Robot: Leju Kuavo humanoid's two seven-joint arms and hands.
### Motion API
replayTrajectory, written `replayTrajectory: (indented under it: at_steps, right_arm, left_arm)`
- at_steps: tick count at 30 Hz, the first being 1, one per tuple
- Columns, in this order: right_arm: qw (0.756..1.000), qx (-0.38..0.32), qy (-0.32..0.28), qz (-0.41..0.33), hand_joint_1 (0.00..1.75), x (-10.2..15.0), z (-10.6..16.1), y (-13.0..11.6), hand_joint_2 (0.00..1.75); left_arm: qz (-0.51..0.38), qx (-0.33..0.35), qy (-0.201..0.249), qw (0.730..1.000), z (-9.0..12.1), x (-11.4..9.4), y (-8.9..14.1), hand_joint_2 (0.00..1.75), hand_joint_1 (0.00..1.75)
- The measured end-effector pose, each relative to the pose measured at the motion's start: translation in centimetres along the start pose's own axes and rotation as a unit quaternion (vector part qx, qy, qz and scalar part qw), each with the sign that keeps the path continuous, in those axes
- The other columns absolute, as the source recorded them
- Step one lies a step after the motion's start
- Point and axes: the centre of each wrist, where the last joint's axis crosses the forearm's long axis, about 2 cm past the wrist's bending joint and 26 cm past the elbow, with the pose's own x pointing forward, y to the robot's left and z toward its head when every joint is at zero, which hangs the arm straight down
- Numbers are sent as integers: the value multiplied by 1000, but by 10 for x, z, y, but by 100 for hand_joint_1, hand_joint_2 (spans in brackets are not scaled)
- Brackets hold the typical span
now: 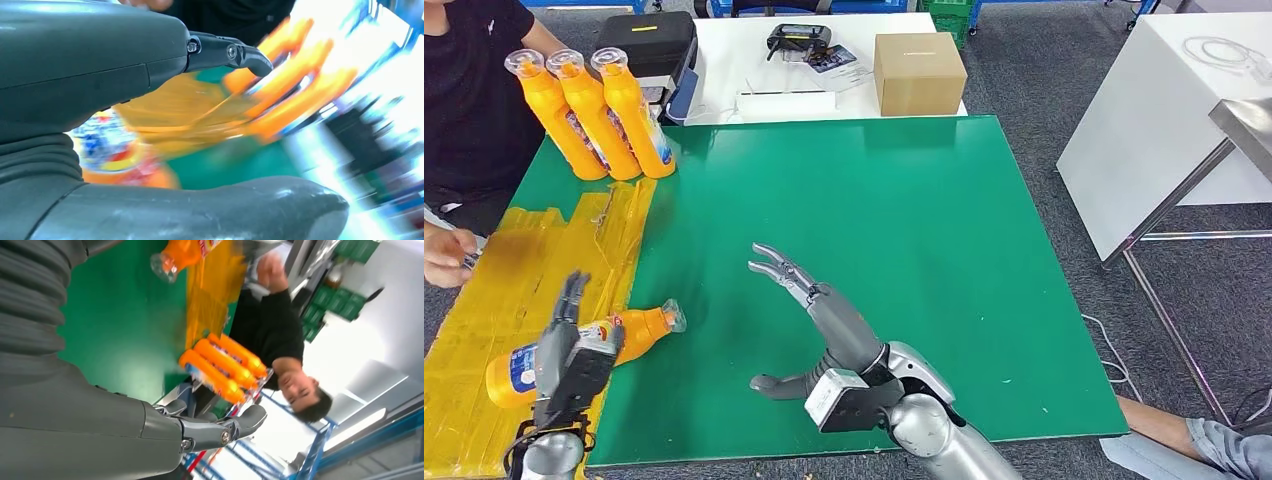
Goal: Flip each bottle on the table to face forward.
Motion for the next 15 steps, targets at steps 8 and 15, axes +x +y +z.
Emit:
replayTrajectory:
  at_steps: [8,15]
  right_arm:
    - [995,-99,-6,4,0,-5,-10,0,0]
    - [988,-148,-1,39,0,-3,-8,8,0]
  left_arm:
    - [194,86,-143,967,-18,82,-10,0,0]
    - [231,48,-196,952,-4,140,-43,0,0]
